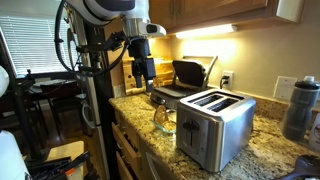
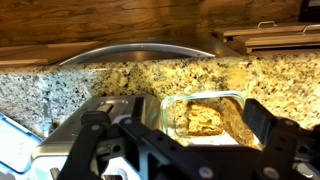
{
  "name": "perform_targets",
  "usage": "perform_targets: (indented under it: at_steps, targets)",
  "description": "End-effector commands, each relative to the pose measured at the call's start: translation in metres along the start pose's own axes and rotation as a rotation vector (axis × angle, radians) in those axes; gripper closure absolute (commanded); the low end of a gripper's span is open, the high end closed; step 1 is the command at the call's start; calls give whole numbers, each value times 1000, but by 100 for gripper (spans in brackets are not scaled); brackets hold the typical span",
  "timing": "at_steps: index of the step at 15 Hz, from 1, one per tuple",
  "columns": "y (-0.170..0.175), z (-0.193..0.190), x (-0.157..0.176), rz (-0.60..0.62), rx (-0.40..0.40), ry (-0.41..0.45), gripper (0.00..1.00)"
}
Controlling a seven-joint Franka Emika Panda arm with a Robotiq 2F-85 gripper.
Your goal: Put the slice of bread on the left side of the toaster and push the lever down
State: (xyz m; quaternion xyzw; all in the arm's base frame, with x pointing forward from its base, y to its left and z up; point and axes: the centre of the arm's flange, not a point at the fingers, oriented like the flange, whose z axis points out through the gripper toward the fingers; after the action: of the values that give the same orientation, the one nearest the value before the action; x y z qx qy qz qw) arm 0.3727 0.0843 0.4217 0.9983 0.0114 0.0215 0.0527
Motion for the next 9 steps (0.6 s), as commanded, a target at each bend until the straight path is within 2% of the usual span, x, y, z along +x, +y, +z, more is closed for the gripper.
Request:
perform_targets:
  at_steps: [1, 9]
  targets:
    - [-5, 5, 1, 4, 11, 3, 0]
    - [-33, 38, 35, -30, 40, 27, 0]
